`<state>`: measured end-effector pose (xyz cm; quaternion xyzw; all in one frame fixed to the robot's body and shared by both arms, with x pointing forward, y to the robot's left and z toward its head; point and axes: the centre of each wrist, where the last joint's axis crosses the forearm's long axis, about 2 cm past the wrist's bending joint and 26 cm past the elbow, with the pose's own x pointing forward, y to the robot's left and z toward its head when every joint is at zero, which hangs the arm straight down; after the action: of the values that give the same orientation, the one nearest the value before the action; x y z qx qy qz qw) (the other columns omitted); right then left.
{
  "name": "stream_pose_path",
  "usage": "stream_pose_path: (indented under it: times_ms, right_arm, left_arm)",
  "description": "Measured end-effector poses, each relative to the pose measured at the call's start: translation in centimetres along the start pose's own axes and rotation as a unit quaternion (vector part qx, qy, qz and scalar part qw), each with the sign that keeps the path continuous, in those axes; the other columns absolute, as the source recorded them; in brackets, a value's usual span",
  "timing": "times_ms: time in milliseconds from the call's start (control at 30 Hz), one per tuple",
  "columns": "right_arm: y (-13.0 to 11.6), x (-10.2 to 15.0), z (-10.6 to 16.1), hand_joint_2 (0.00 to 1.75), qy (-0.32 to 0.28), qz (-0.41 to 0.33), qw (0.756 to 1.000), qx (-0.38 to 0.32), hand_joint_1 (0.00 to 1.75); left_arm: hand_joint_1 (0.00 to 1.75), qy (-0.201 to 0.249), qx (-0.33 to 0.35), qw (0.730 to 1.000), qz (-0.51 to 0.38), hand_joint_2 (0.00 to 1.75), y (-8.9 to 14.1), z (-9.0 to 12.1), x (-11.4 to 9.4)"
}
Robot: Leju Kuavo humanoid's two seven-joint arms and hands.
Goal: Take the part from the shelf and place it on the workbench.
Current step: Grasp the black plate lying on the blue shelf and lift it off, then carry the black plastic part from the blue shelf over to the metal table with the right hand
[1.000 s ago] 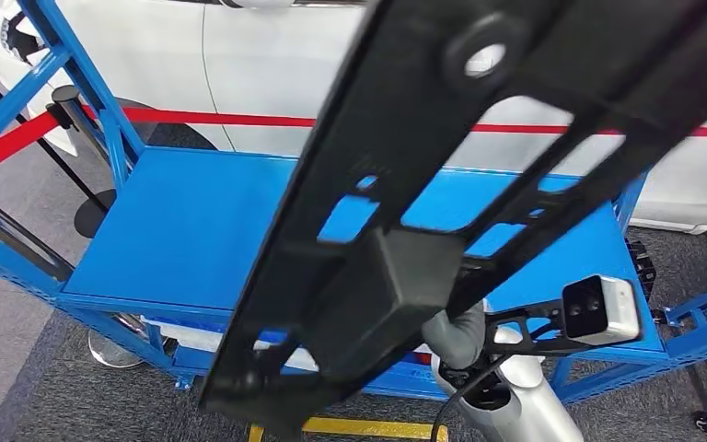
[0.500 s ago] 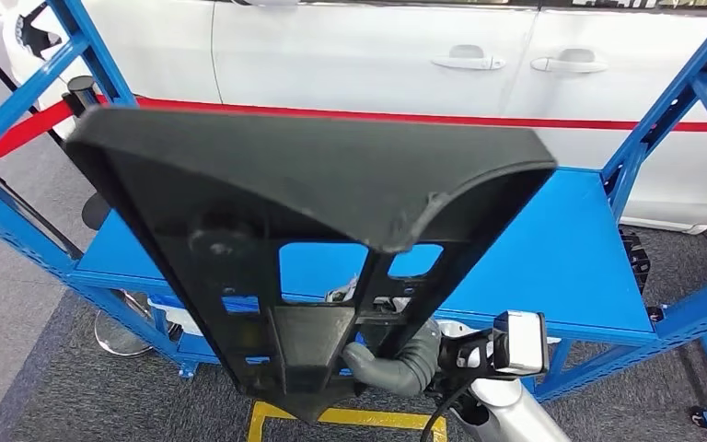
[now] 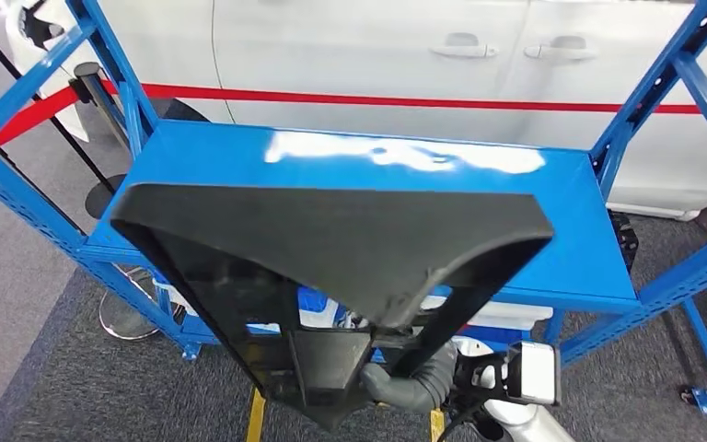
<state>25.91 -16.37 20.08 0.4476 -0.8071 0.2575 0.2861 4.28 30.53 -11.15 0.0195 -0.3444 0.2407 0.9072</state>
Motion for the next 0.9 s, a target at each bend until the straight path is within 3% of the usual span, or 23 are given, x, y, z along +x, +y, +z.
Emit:
stream_pose_path:
  times_ms: [333, 900]
  right_arm:
    - [-0.7, 1.3, 0.2, 1.75, -0.001, 0.028, 1.000, -0.007, 1.61]
    - [-0.2, 1.5, 0.7, 1.75, 0.004, 0.054, 0.999, -0.004, 1.61]
  left_arm:
    - [0.00, 0.045, 0.035, 0.998, -0.024, 0.00, 1.4, 0.1, 0.0]
    - [0.00, 0.030, 0.019, 0.999, -0.032, 0.00, 1.5, 0.0, 0.3]
